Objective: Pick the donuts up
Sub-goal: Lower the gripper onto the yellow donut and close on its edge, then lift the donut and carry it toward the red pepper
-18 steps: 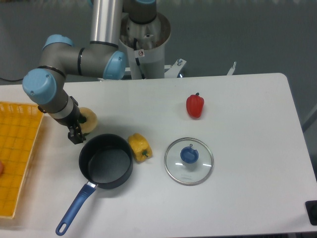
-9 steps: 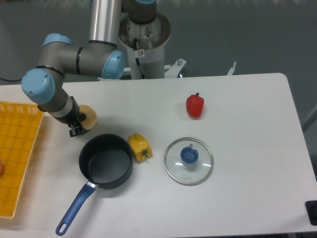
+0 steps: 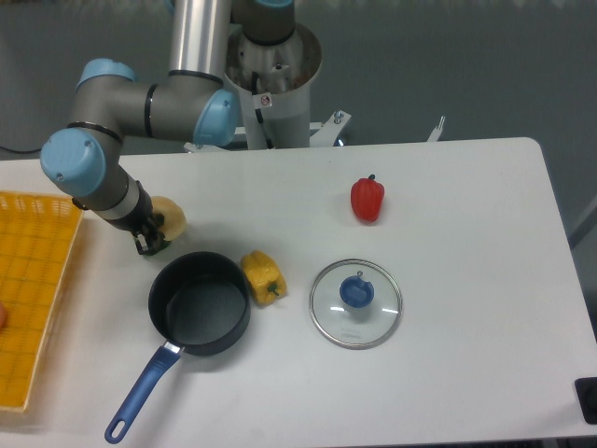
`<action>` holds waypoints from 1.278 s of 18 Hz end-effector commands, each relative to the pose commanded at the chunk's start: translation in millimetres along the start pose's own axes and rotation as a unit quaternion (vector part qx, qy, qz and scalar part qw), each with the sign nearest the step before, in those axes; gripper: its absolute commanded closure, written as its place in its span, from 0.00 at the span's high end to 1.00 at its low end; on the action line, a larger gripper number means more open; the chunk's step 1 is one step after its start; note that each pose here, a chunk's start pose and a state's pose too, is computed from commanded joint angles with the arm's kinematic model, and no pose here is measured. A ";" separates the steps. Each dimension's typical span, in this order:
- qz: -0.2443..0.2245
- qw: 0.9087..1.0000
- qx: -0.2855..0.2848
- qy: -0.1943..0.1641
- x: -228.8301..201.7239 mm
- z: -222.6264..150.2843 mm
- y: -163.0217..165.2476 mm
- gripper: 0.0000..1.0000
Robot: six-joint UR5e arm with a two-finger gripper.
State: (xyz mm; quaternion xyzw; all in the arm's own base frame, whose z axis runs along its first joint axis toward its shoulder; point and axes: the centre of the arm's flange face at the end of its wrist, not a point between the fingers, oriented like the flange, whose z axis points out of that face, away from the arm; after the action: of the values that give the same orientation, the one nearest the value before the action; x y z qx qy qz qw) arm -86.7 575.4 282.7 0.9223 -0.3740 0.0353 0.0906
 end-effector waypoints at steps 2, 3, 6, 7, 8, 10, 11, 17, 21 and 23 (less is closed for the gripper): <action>-0.008 1.000 0.005 -0.005 -4.7 -19.6 9.8 0.24; -0.017 1.000 0.008 -0.007 -9.1 -34.2 21.3 0.23; -0.054 0.998 0.029 -0.024 -37.8 -63.0 56.9 0.23; -0.074 0.996 0.038 -0.026 -51.1 -68.0 77.5 0.23; -0.091 0.994 0.046 -0.034 -60.1 -77.8 97.9 0.23; -0.116 0.991 0.056 -0.042 -75.8 -87.2 136.9 0.23; -0.118 0.990 0.059 -0.045 -82.7 -89.4 158.6 0.23; -0.114 0.989 0.075 -0.050 -114.0 -88.6 260.8 0.23; -0.105 0.990 0.075 -0.048 -119.8 -81.7 292.0 0.24; -0.096 0.992 0.075 -0.043 -120.6 -74.9 302.9 0.23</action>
State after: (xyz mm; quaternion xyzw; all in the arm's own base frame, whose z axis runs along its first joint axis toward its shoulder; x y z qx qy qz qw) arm -384.0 459.1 382.7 0.9588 -0.2836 0.0142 0.0079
